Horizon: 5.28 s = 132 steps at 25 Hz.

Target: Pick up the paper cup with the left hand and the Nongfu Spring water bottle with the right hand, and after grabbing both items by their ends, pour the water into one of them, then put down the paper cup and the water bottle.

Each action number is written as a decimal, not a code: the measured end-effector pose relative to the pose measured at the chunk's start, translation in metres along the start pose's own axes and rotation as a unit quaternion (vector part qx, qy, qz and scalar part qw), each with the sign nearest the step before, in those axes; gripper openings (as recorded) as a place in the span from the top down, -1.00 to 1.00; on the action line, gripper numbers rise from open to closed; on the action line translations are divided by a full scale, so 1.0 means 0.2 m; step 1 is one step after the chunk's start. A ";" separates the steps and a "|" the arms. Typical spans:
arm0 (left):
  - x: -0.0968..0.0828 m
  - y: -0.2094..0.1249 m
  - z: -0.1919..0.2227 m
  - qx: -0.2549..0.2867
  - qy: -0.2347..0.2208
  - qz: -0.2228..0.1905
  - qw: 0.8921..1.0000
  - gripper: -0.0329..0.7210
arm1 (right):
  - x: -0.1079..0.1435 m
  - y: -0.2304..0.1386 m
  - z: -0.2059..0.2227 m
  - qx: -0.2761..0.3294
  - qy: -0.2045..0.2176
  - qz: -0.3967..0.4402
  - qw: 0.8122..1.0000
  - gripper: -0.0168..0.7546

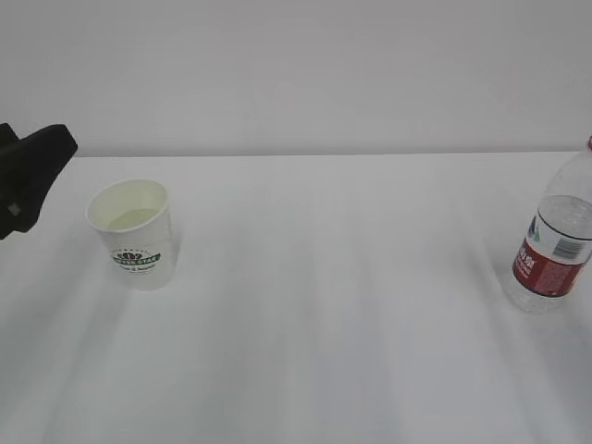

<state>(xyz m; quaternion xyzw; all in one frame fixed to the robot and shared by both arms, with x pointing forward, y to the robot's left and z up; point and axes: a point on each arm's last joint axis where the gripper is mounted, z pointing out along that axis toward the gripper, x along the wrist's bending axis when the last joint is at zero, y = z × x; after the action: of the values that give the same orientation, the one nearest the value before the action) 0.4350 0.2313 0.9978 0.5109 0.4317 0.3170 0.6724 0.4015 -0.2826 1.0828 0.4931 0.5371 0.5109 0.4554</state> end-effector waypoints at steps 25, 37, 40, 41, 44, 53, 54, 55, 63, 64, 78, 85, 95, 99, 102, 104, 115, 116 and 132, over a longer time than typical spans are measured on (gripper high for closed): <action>-0.05 0.26 -0.14 0.093 0.071 0.029 0.993 -0.60 | 0.00 0.29 -0.03 0.057 -0.008 0.000 0.998 -0.58; -0.06 0.37 -0.24 0.192 0.136 0.030 0.972 -0.45 | 0.00 0.34 -0.19 0.104 -0.013 0.000 0.994 -0.58; -0.06 0.38 -0.27 0.213 0.146 0.035 0.966 -0.42 | -0.01 0.35 -0.28 0.100 -0.018 -0.009 0.995 -0.58; -0.06 0.39 -0.28 0.215 0.148 0.036 0.965 -0.41 | -0.01 0.35 -0.30 0.103 -0.022 -0.014 0.994 -0.58; -0.07 0.40 -0.31 0.216 0.150 0.039 0.964 -0.40 | -0.02 0.34 -0.39 0.113 -0.033 -0.027 0.993 -0.58; -0.10 0.45 -0.52 0.214 0.168 0.035 0.962 -0.40 | -0.05 0.29 -0.66 0.125 -0.062 -0.045 0.989 -0.58; -0.10 0.46 -0.54 0.210 0.169 0.034 0.962 -0.40 | -0.06 0.28 -0.68 0.124 -0.066 -0.046 0.989 -0.58; -0.11 0.47 -0.57 0.207 0.170 0.032 0.963 -0.40 | -0.06 0.28 -0.71 0.126 -0.068 -0.046 0.989 -0.58; -0.15 0.56 -0.76 0.254 0.190 0.050 0.947 -0.33 | -0.06 0.23 -0.84 0.131 -0.076 -0.041 0.988 -0.58; -0.15 0.56 -0.78 0.263 0.192 0.052 0.944 -0.33 | -0.06 0.23 -0.85 0.132 -0.076 -0.040 0.988 -0.58; -0.22 0.52 -1.03 0.280 0.156 0.022 0.947 -0.28 | -0.07 0.10 -1.07 0.178 -0.090 -0.025 0.980 -0.58; -0.24 0.49 -1.11 0.283 0.150 0.016 0.947 -0.26 | -0.08 0.08 -1.12 0.155 -0.098 -0.027 0.983 -0.58; -0.23 0.43 -1.14 0.305 0.143 0.023 0.941 -0.24 | -0.10 0.02 -1.10 0.170 -0.112 -0.035 0.978 -0.58; -0.23 0.43 -1.13 0.309 0.143 0.025 0.940 -0.24 | -0.10 -0.04 -1.05 0.194 -0.108 -0.036 0.974 -0.58; -0.22 0.41 -1.13 0.316 0.144 0.026 0.938 -0.24 | -0.09 -0.09 -1.01 0.217 -0.099 -0.034 0.971 -0.57; -0.21 0.39 -1.12 0.321 0.145 0.026 0.935 -0.24 | -0.08 -0.12 -0.99 0.229 -0.094 -0.032 0.968 -0.57; -0.19 0.38 -1.09 0.304 0.155 0.040 0.939 -0.24 | -0.08 -0.20 -0.94 0.251 -0.092 -0.030 0.963 -0.57; -0.19 0.38 -1.09 0.302 0.157 0.042 0.939 -0.24 | -0.08 -0.19 -0.94 0.250 -0.092 -0.029 0.963 -0.57; -0.18 0.37 -1.05 0.275 0.154 0.050 0.948 -0.23 | -0.08 -0.24 -0.88 0.238 -0.088 -0.027 0.967 -0.57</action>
<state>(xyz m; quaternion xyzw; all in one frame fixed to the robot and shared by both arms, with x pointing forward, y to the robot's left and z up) 0.2310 0.3081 1.0555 0.6419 0.5744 0.2937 0.4144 0.2259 -0.3156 1.0464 0.6158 0.6139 0.3104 0.3841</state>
